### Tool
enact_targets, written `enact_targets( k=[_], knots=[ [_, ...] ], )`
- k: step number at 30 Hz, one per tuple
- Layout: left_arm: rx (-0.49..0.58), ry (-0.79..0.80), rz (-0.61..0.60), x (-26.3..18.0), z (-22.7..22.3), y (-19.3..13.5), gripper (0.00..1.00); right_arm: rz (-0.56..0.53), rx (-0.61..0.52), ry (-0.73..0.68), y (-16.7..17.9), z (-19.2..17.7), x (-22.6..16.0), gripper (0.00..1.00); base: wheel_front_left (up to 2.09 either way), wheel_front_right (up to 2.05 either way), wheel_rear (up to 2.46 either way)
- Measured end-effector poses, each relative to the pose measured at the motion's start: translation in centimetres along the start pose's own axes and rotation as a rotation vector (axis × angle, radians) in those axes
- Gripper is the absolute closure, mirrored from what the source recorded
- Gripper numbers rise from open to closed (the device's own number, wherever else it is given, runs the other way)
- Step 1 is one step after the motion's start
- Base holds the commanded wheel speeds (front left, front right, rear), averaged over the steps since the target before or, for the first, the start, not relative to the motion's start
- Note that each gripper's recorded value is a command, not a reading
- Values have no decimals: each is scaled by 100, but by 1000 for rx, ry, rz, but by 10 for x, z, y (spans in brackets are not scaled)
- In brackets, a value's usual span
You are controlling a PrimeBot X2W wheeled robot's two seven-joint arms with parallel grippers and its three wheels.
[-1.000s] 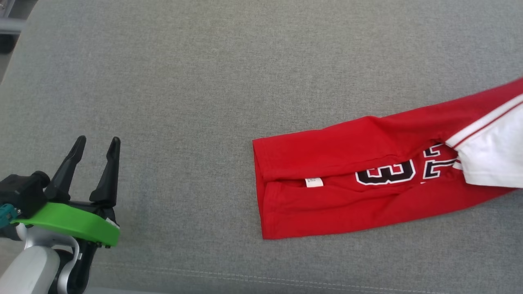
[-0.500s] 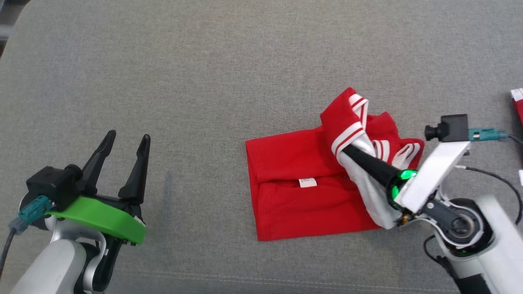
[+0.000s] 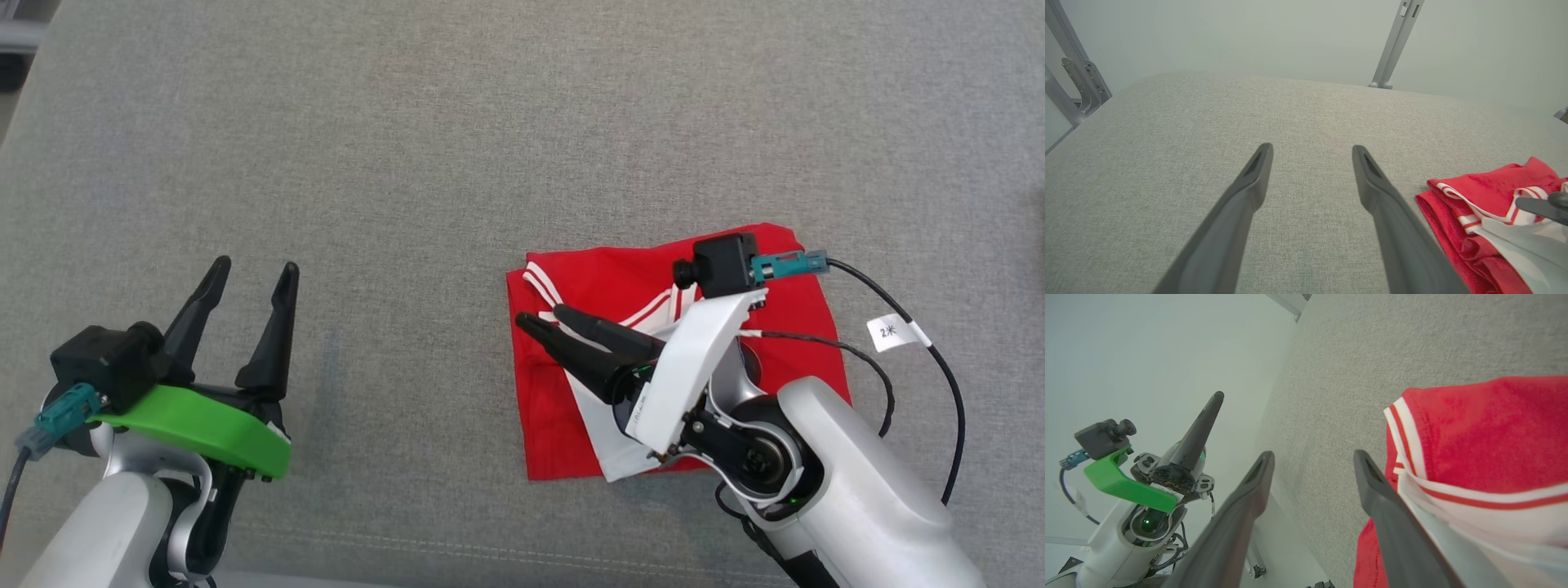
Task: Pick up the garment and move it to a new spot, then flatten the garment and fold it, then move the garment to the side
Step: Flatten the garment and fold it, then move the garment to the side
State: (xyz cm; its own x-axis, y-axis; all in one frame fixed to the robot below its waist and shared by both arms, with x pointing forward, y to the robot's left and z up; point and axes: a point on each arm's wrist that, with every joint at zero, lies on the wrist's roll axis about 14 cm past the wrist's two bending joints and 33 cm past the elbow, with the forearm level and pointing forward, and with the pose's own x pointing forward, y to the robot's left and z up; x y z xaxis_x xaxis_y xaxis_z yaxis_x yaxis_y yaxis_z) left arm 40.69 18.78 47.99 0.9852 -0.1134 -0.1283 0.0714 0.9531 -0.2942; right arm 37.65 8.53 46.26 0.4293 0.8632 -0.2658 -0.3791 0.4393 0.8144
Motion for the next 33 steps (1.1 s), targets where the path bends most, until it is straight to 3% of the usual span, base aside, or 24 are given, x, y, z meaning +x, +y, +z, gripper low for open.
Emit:
enact_targets(
  k=[3, 7, 11, 14, 17, 21, 30, 33],
  knots=[
    [2, -3, 11, 2, 1, 4, 0, 27, -26, -47, 9, 9, -1, 0, 0, 0, 0],
    [1, -19, 21, 5, 4, 8, 0, 16, -75, -197, 8, 50, -20, 0, 0, 0, 0],
    [-3, -26, 16, 8, 6, 5, 0, -153, -135, -351, -36, 100, -62, 0, 0, 0, 0],
    [-13, -21, -9, 11, 3, -4, 0, -324, -140, -398, -81, 115, -98, 0, 0, 0, 0],
    [-37, -21, -34, 12, 0, -17, 0, -456, -95, -368, -121, 97, -124, 0, 0, 0, 0],
    [-39, -19, -36, 13, 0, -17, 0, -524, 9, -303, -148, 60, -132, 0, 0, 0, 0],
    [-34, -13, -13, 8, -1, -11, 0, -461, 152, -175, -151, 19, -117, 0, 0, 0, 0],
    [-40, -17, -4, 6, 0, -10, 0, -451, 151, -106, -152, 9, -113, 0, 0, 0, 0]
  ],
)
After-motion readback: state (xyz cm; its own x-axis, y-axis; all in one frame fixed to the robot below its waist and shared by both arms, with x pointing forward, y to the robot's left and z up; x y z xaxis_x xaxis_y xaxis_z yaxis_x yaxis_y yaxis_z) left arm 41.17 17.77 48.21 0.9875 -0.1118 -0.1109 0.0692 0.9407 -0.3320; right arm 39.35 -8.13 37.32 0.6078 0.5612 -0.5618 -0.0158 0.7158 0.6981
